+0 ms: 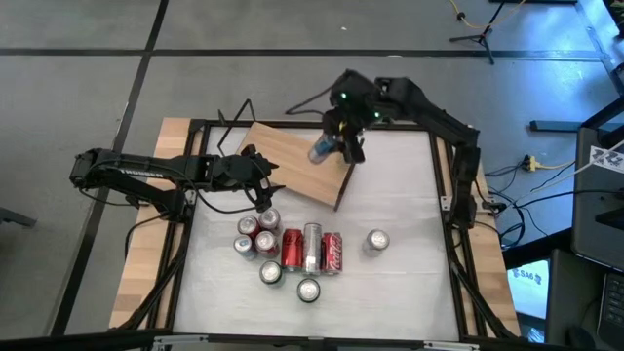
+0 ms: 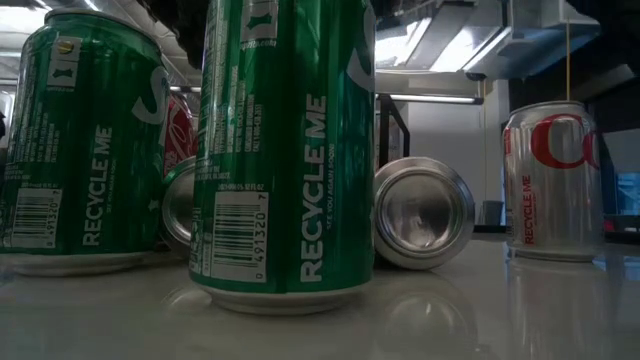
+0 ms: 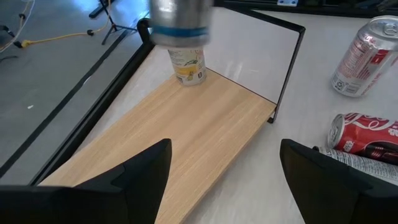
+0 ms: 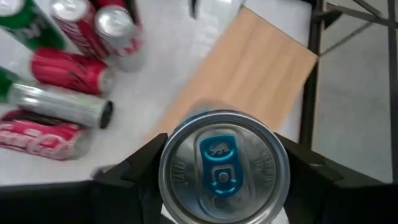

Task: Place canned beverage on shelf
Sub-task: Put the right blue soda can on the shelf

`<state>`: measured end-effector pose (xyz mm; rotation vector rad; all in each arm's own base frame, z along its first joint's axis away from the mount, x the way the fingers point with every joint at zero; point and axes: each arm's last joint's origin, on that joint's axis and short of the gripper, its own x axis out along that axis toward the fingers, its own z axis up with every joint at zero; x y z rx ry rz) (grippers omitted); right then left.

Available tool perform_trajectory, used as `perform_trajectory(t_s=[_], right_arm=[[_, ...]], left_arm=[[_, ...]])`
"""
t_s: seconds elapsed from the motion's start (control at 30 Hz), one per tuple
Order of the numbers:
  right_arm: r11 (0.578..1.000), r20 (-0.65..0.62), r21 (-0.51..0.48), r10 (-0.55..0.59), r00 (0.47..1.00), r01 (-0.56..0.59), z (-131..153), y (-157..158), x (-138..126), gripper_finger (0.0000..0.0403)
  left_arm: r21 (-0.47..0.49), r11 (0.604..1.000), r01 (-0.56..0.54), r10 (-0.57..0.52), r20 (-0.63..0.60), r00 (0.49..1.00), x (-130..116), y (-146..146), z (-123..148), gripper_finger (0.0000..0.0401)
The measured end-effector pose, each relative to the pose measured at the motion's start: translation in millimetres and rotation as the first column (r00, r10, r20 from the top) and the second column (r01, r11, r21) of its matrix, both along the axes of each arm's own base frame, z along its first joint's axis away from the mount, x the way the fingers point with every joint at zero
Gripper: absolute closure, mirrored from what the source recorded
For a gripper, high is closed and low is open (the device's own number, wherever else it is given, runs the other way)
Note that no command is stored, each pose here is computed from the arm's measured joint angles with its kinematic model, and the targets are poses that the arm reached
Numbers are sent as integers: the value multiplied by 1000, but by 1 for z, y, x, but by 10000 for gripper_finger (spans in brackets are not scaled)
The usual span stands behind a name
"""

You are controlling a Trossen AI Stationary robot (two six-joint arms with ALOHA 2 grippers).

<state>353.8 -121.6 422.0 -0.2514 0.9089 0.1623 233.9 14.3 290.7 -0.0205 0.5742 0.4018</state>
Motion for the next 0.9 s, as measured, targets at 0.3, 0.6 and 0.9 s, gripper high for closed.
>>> perform_trajectory(t_s=[0.3, 0.6, 0.9], right_arm=[[999, -58, 12, -40, 997, 41, -35, -53, 12, 168], [999, -128, 32, -33, 991, 37, -68, -77, 25, 168], [999, -197, 32, -18, 980, 25, -83, -79, 29, 168]], left_arm=[[-1, 1000, -2, 2, 21, 1000, 2, 0, 1, 113], [-3, 1000, 0, 0, 21, 1000, 5, 0, -1, 113], [-5, 1000, 4, -4, -14, 1000, 14, 0, -10, 114]])
